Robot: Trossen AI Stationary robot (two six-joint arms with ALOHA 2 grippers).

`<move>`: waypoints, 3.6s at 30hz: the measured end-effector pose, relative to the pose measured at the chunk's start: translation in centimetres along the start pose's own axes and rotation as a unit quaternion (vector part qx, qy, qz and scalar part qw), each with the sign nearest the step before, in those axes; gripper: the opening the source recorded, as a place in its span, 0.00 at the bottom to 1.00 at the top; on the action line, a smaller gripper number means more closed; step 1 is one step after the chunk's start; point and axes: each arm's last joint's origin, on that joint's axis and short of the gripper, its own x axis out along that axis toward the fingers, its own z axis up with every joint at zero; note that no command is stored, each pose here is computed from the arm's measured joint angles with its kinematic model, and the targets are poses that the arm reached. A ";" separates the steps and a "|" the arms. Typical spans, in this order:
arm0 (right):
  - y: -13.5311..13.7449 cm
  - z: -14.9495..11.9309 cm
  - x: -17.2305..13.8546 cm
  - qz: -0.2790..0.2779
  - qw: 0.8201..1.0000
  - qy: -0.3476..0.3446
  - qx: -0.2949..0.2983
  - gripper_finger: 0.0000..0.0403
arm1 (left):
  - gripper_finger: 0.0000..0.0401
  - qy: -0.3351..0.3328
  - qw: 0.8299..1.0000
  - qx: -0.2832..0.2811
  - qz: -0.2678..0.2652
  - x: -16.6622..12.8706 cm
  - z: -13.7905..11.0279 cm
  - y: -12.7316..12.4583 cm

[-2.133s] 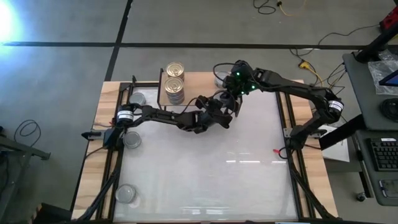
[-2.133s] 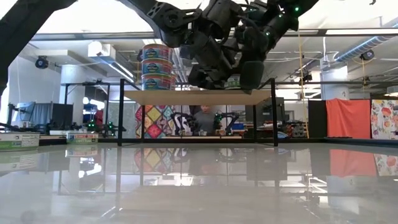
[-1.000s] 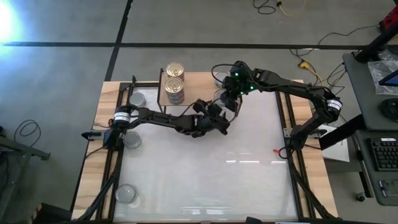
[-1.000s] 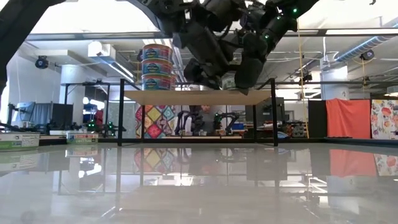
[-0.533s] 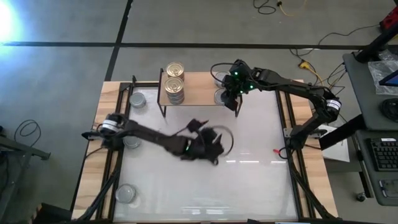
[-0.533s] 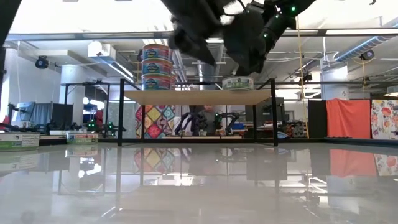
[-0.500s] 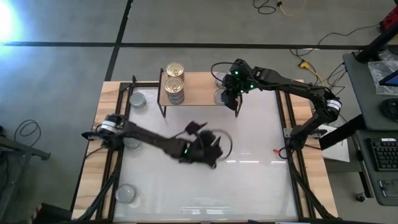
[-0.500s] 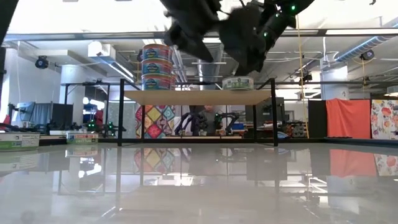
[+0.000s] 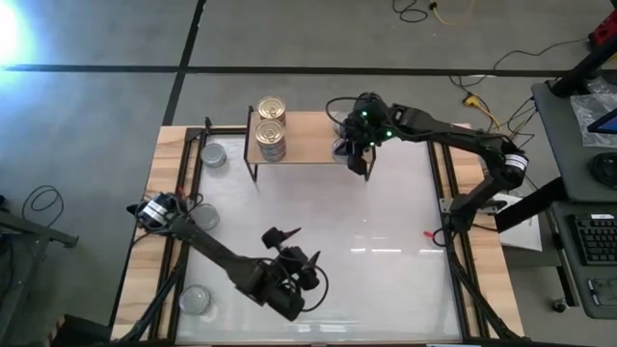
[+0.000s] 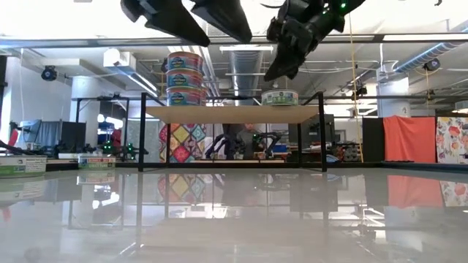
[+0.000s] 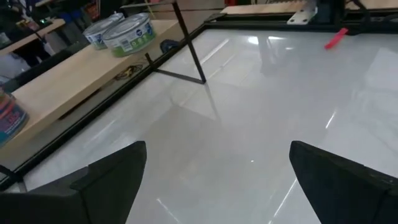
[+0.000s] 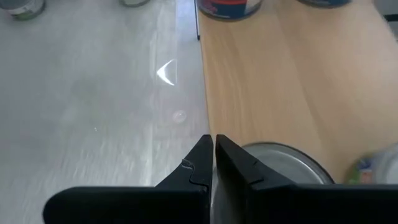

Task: Stack canned seafood by type on shelf
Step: Put the green tuna can on the shelf

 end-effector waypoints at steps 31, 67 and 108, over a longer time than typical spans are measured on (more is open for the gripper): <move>-2.0 -0.2 2.1 -0.179 0.982 0.047 0.039 0.03 | 0.94 0.014 1.000 0.026 0.004 -0.1 -0.4 0.3; 1.1 -1.8 -1.5 -0.101 0.982 0.138 0.084 0.03 | 0.94 0.017 1.000 0.007 0.008 0.4 0.1 0.8; 0.9 1.3 3.5 -0.061 0.998 -0.011 0.032 0.03 | 0.94 0.020 1.000 -0.003 0.008 0.3 0.1 0.8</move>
